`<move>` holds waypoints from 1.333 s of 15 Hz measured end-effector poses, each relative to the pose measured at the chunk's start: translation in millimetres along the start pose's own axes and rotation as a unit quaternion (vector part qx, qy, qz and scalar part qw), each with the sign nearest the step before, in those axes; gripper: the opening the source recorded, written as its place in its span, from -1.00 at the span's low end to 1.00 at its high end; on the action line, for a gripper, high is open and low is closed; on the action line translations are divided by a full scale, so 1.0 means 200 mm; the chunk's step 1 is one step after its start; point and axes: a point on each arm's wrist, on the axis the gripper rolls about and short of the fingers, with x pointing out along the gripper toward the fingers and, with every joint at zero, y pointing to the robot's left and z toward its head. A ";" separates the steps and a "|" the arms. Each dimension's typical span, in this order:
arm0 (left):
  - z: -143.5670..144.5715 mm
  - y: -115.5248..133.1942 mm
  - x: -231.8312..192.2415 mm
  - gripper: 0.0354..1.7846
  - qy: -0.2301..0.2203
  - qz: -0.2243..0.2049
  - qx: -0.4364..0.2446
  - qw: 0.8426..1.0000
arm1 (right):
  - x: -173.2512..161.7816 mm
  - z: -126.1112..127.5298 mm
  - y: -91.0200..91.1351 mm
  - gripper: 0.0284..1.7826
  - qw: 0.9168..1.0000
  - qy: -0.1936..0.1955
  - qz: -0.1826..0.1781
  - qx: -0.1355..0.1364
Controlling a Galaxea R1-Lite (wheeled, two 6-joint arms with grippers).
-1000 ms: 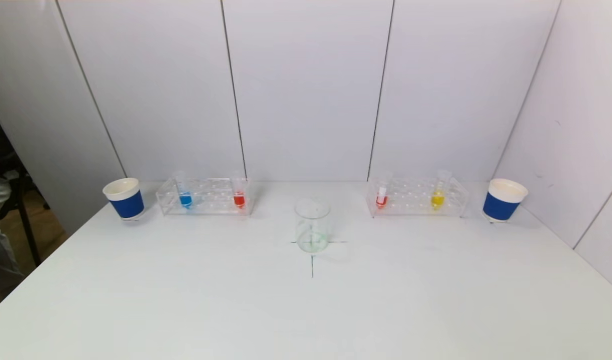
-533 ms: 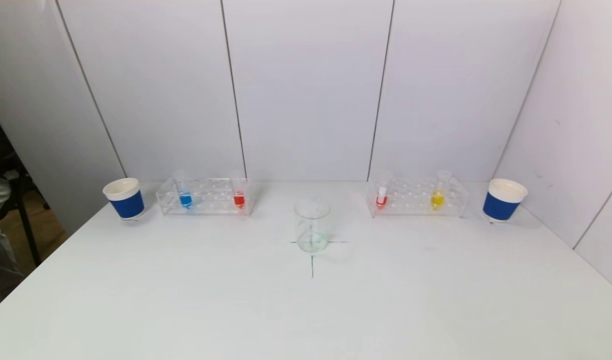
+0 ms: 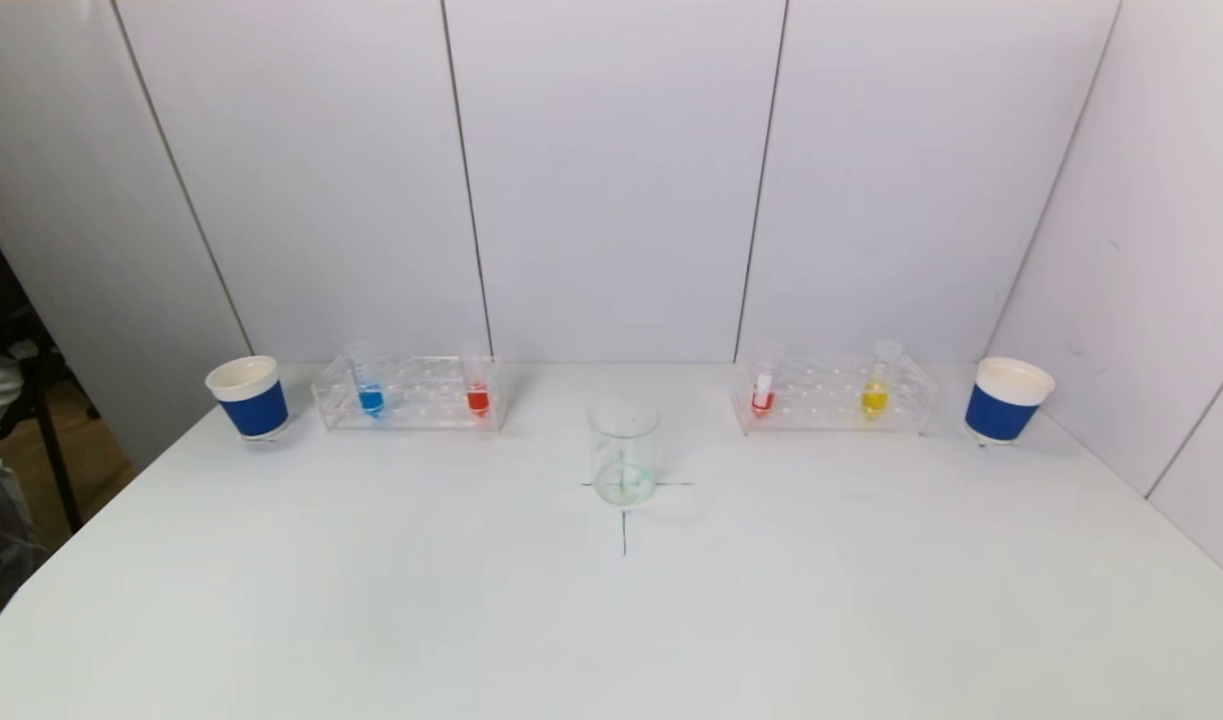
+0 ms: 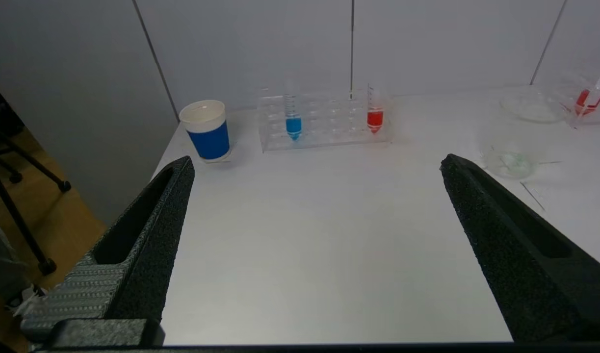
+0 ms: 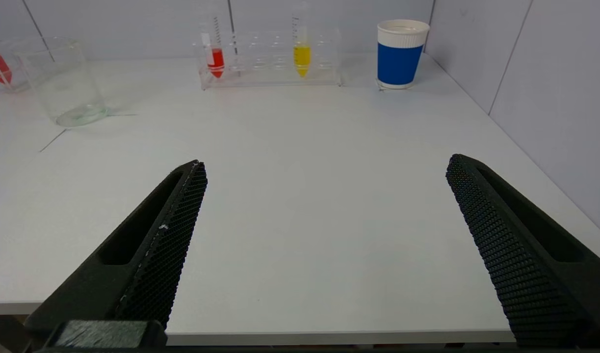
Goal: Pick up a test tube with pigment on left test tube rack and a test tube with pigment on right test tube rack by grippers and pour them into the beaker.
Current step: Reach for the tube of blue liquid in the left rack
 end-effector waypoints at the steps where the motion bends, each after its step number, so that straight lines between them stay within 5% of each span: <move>1: 0.04 0.00 0.08 0.97 -0.001 0.000 -0.001 1.000 | 0.00 0.00 0.00 0.99 1.000 0.000 0.000 0.000; 9: -0.02 0.01 0.68 0.97 0.011 -0.002 -0.008 1.000 | 0.00 0.00 0.00 0.99 1.000 0.000 0.000 0.000; 20: -0.56 0.03 1.34 0.97 0.016 -0.015 -0.008 1.000 | 0.00 0.00 0.00 0.99 1.000 0.000 0.000 0.000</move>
